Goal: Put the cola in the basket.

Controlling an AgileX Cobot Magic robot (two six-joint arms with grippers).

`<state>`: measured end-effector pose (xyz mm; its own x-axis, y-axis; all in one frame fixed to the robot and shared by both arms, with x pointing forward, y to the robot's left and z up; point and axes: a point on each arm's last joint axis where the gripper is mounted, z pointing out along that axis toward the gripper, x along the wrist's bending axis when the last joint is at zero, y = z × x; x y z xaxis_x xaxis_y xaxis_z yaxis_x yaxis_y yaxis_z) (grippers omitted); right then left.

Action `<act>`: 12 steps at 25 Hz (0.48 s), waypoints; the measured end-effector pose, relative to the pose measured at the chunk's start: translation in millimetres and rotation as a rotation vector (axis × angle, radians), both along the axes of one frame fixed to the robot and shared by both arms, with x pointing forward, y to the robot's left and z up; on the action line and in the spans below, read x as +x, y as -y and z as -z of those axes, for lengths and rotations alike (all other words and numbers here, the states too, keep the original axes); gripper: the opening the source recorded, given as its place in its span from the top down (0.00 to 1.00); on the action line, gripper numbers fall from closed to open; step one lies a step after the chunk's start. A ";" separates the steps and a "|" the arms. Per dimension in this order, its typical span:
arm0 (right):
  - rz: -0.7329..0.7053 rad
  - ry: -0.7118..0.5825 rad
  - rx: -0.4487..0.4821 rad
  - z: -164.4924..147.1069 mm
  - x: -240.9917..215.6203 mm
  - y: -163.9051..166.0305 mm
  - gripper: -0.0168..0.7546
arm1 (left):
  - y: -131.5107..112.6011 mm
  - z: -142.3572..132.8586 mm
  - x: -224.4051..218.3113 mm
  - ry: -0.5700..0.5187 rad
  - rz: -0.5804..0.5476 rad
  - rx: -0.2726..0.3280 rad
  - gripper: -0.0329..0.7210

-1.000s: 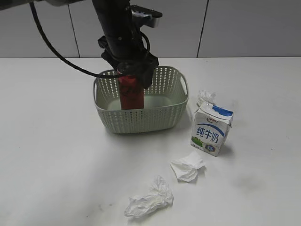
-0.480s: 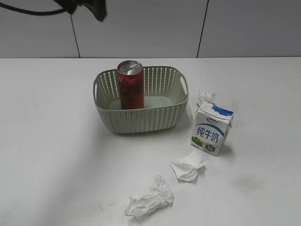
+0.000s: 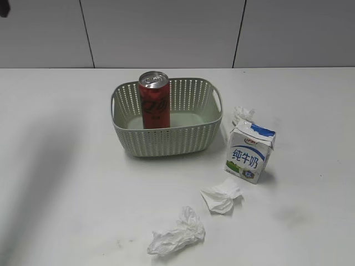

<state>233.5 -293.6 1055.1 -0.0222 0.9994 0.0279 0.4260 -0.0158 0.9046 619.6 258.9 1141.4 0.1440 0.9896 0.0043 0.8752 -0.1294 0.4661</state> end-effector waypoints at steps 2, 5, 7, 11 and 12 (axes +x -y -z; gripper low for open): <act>0.000 0.000 0.000 0.0 0.0 0.0 0.24 | -13.7 -6.5 -13.9 0.005 -0.036 -0.004 0.17; 0.000 0.000 0.000 0.0 0.0 0.0 0.24 | -21.3 -13.9 -36.9 0.010 -0.053 -0.004 0.17; 0.000 0.000 0.000 0.0 0.0 0.0 0.24 | -21.7 -12.7 -51.7 -0.003 -0.052 -0.009 0.17; 0.000 0.000 0.000 0.0 0.0 0.0 0.24 | -22.1 -1.5 -82.2 -0.052 -0.051 -0.020 0.17; 0.000 0.000 0.000 0.0 0.0 0.0 0.24 | -22.4 2.3 -88.9 -0.066 -0.051 -0.020 0.17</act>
<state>233.5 -293.6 1055.1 -0.0222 0.9994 0.0279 0.4260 -0.0158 0.9046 530.7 281.3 1139.2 0.0929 0.9954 -0.0235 0.9092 -0.0752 0.4096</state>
